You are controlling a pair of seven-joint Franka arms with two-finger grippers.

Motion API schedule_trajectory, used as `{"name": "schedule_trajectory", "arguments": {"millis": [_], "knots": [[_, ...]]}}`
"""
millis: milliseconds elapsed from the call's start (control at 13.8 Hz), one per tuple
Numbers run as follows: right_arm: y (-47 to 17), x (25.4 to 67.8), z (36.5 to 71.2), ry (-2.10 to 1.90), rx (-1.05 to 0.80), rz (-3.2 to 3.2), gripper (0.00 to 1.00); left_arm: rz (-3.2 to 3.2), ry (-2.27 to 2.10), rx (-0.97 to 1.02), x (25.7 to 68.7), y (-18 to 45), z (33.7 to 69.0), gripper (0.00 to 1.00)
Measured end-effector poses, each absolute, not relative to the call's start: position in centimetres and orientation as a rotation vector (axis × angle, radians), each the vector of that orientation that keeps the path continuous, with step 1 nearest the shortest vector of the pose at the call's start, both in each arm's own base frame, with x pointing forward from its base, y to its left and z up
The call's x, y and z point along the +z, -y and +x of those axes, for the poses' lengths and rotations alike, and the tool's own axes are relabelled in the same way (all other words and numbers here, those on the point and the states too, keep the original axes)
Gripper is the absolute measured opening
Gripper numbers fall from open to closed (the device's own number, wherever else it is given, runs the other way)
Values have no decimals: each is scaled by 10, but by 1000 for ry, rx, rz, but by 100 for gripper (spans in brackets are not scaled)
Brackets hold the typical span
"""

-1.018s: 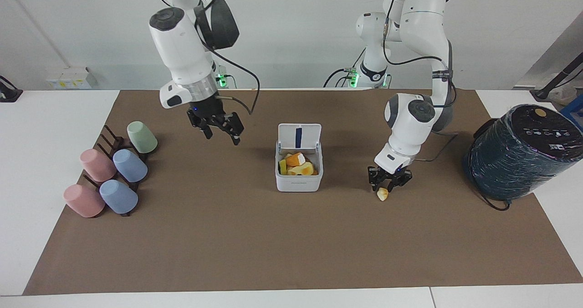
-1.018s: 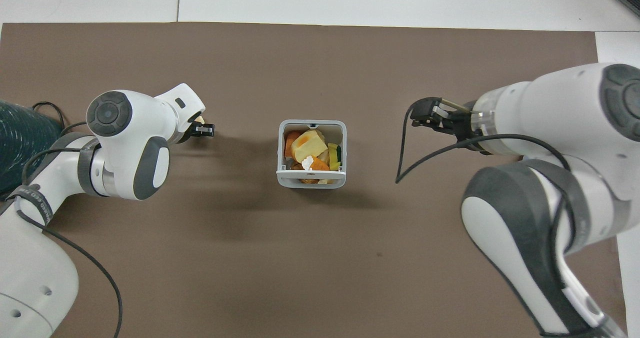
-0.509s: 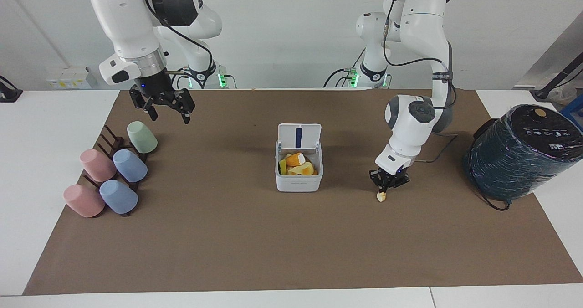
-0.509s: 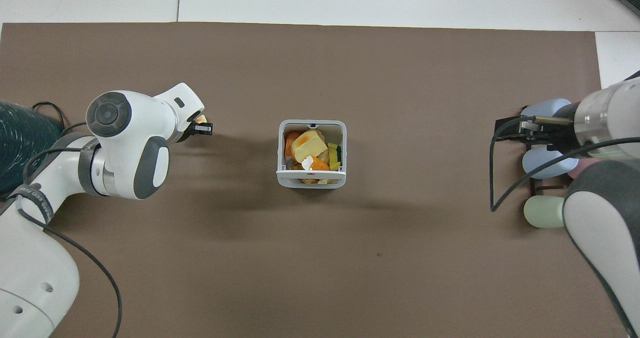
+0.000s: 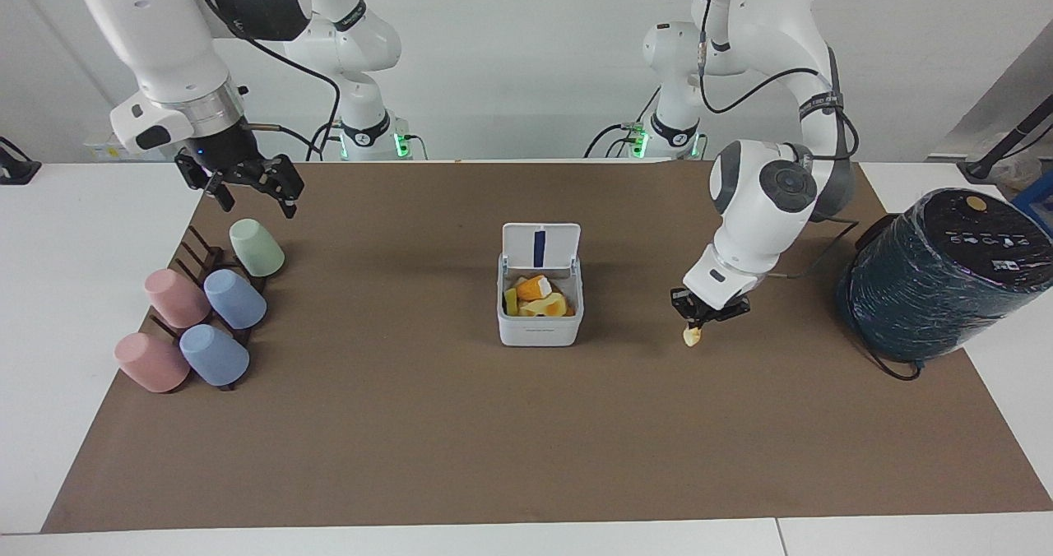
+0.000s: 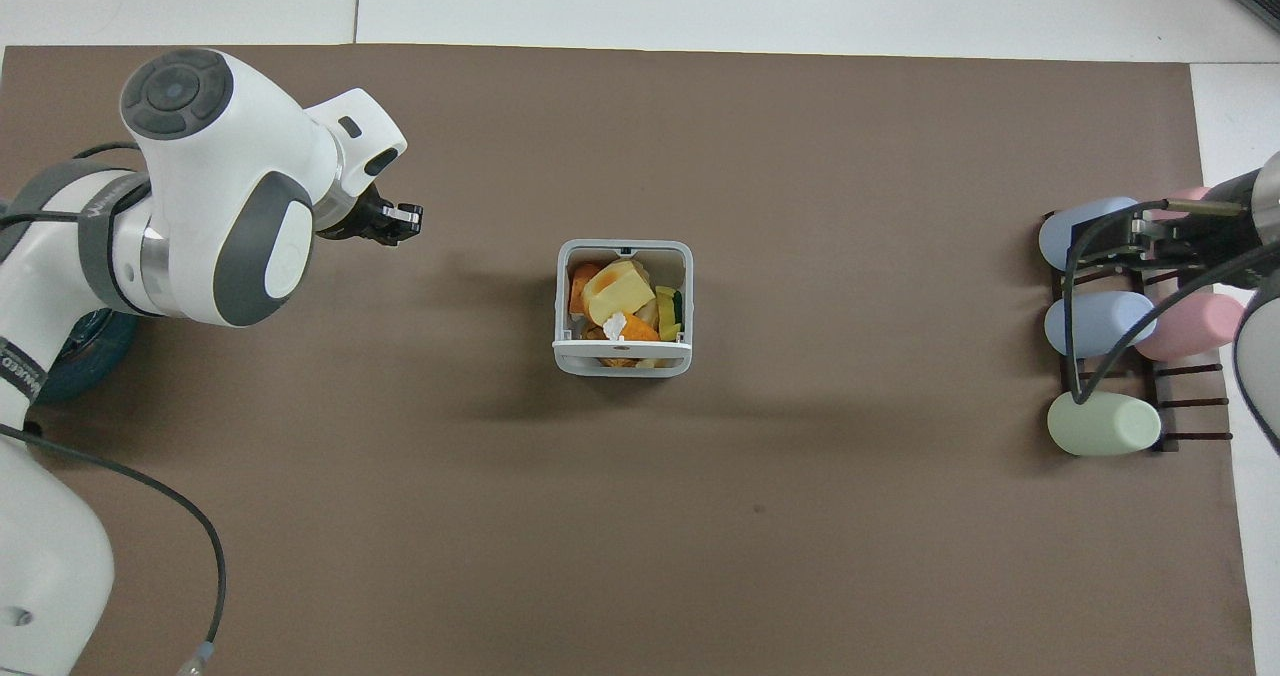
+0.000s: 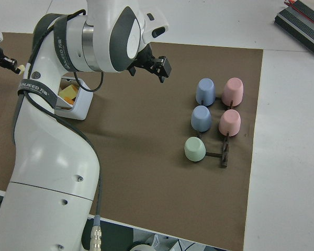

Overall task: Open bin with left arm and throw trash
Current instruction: 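Carry the chunk toward the bin while the right gripper returns to rest, then open the left gripper over the bin to drop the chunk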

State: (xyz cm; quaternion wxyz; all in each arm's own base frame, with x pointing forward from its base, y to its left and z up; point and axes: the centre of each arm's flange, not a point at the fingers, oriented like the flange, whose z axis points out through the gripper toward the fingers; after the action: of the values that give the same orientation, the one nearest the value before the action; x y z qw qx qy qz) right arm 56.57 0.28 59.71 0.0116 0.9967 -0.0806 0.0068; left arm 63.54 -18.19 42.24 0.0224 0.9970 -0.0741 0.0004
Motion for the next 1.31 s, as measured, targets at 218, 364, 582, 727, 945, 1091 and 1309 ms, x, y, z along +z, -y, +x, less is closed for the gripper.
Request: {"name": "schedule_trajectory", "arguments": {"millis": [218, 364, 582, 727, 945, 1091, 1309], "knots": [[-6, 589, 564, 242, -42, 3105, 100, 3087, 145, -41, 447, 227, 622, 3], [-10, 585, 562, 231, -75, 3103, 100, 3083, 75, -48, 451, 272, 605, 3], [-13, 581, 552, 221, -100, 3101, 100, 3071, -1, -71, 452, 338, 571, 3], [-13, 581, 544, 221, -108, 3099, 100, 3054, -12, -91, 453, 372, 550, 3], [-14, 580, 540, 220, -113, 3099, 100, 3041, 16, -104, 453, 400, 530, 4], [-15, 577, 538, 216, -120, 3098, 100, 3024, 6, -113, 454, 402, 529, 23], [-15, 574, 538, 216, -105, 3099, 100, 3022, -19, -106, 456, 395, 536, 56]]}}
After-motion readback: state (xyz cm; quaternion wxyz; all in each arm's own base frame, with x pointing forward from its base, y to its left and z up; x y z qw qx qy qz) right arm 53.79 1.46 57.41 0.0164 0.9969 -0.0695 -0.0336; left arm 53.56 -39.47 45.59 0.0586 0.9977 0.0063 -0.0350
